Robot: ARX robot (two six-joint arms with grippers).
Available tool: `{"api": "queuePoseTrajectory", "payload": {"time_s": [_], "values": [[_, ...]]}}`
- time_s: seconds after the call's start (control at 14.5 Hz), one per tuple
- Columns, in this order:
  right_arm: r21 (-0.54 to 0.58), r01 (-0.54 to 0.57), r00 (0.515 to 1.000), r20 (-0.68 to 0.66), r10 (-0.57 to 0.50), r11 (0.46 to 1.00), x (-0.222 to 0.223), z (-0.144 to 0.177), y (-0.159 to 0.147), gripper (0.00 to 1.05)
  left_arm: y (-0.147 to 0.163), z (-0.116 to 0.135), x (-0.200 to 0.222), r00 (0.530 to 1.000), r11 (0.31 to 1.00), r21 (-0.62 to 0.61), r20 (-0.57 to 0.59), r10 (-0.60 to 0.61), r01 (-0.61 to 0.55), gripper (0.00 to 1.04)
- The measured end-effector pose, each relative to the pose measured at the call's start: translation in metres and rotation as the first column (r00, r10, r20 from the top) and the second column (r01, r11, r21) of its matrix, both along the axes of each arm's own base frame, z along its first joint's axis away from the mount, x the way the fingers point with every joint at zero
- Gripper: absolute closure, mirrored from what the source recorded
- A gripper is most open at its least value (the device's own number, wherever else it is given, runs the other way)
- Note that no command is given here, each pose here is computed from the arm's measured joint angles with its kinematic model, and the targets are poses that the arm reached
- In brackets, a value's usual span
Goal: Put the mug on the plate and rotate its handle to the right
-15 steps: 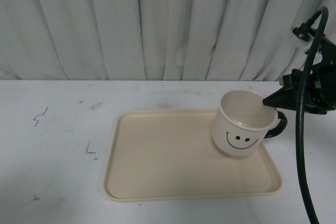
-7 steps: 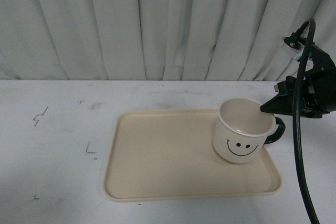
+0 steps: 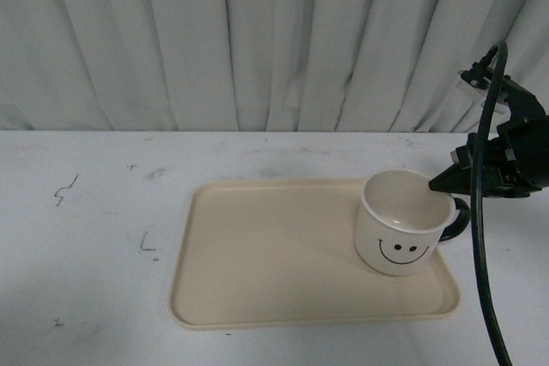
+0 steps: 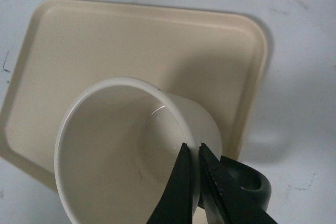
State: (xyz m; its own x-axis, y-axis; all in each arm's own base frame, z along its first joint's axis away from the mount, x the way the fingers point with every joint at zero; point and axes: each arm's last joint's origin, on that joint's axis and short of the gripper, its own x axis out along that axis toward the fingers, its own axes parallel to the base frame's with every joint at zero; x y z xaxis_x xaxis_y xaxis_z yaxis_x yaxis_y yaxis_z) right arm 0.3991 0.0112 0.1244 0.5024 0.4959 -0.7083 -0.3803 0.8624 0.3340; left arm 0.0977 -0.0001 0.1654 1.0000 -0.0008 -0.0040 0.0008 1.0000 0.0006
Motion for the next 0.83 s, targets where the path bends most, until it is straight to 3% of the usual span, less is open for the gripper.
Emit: {"api": "queuePoseTrajectory", "payload": {"time_s": [0.41,0.69,0.83], "values": [[-0.011,0.005,1.000,-0.002,-0.005,1.000,0.003,-0.004,-0.002,1.01,0.000,0.000,0.000,1.000,1.000,0.000,0.000,0.000,0.000,0.07],[-0.012,0.017,0.999,0.028,-0.017,1.000,0.006,-0.002,-0.003,0.56,0.000,0.000,0.000,1.000,1.000,0.000,0.000,0.000,0.000,0.07],[0.011,0.034,0.996,0.082,-0.034,0.999,0.006,0.014,-0.003,0.32,0.000,0.000,0.000,1.000,1.000,0.000,0.000,0.000,0.000,0.07]]}}
